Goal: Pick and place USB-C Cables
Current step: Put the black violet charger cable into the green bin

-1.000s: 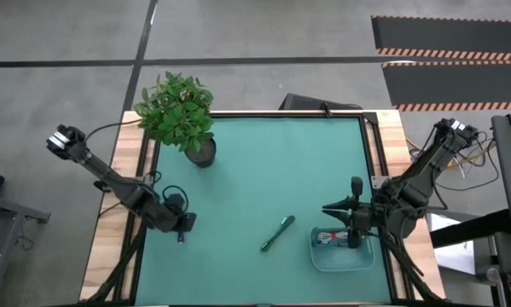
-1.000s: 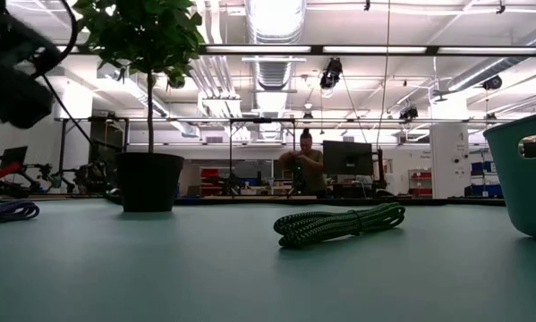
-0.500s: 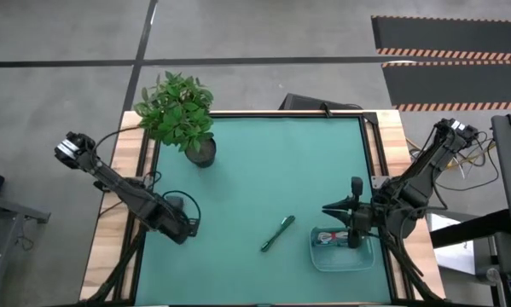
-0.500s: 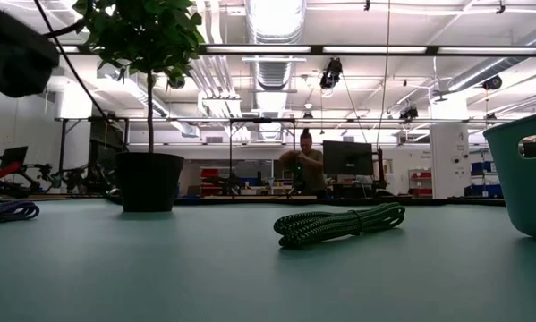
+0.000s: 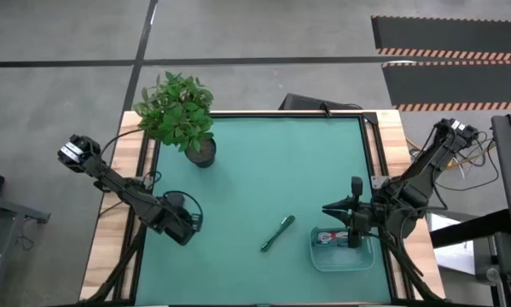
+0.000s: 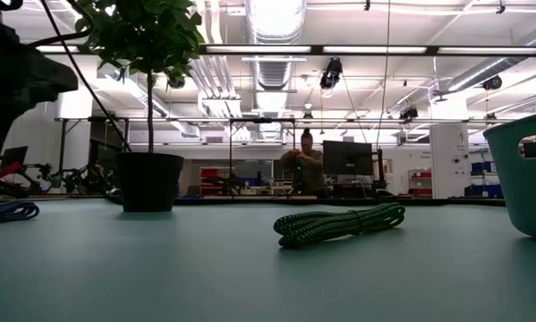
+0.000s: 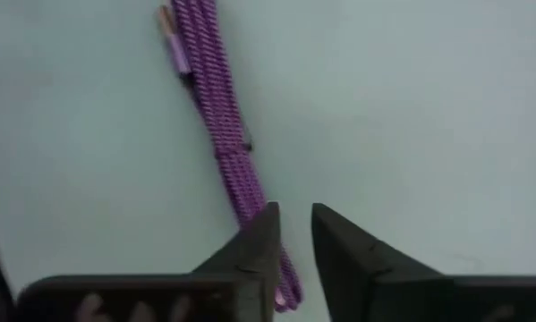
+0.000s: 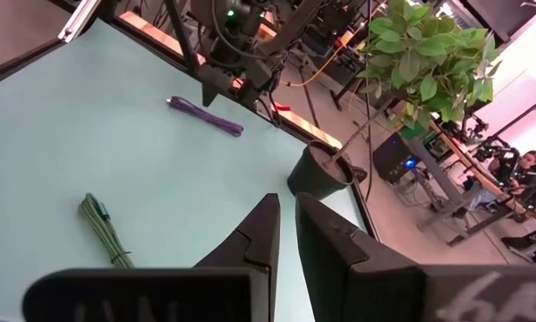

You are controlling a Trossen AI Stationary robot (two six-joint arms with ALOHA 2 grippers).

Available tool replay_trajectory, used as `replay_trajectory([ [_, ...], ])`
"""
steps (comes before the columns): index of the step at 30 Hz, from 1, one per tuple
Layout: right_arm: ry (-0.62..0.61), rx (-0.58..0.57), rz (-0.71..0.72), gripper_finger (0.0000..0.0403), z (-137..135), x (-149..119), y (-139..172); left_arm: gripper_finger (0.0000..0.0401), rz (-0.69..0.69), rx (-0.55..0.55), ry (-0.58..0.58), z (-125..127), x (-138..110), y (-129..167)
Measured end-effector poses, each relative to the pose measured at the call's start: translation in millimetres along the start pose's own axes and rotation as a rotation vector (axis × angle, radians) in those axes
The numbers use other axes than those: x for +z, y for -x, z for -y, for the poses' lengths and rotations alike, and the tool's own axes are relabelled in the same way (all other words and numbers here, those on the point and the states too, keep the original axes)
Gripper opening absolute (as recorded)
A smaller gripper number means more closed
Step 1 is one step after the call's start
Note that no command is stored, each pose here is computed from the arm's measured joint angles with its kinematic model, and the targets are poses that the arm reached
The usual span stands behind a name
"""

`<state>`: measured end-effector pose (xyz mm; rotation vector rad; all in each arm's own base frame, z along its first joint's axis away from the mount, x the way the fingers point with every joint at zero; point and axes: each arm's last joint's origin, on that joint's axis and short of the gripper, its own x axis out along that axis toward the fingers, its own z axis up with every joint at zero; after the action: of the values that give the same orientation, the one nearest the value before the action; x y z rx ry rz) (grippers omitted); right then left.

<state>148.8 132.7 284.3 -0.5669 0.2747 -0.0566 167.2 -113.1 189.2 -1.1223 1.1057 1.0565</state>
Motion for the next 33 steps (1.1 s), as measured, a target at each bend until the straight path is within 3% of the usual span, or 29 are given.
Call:
replay_trajectory([
  [8,-0.007,0.0,0.0,0.0031,0,0,0,0.0165,0.039,0.064,-0.004,-3,1,-4],
  [13,-0.008,0.0,0.0,0.0031,0,0,0,0.0202,0.067,0.106,-0.012,-1,-1,-13],
  [22,-0.007,0.0,0.0,0.0031,0,0,0,0.02,0.127,0.207,-0.03,1,-5,-32],
  [33,-0.006,0.001,-0.001,0.0031,0,0,0,0.0174,0.153,0.252,-0.028,3,-5,-42],
])
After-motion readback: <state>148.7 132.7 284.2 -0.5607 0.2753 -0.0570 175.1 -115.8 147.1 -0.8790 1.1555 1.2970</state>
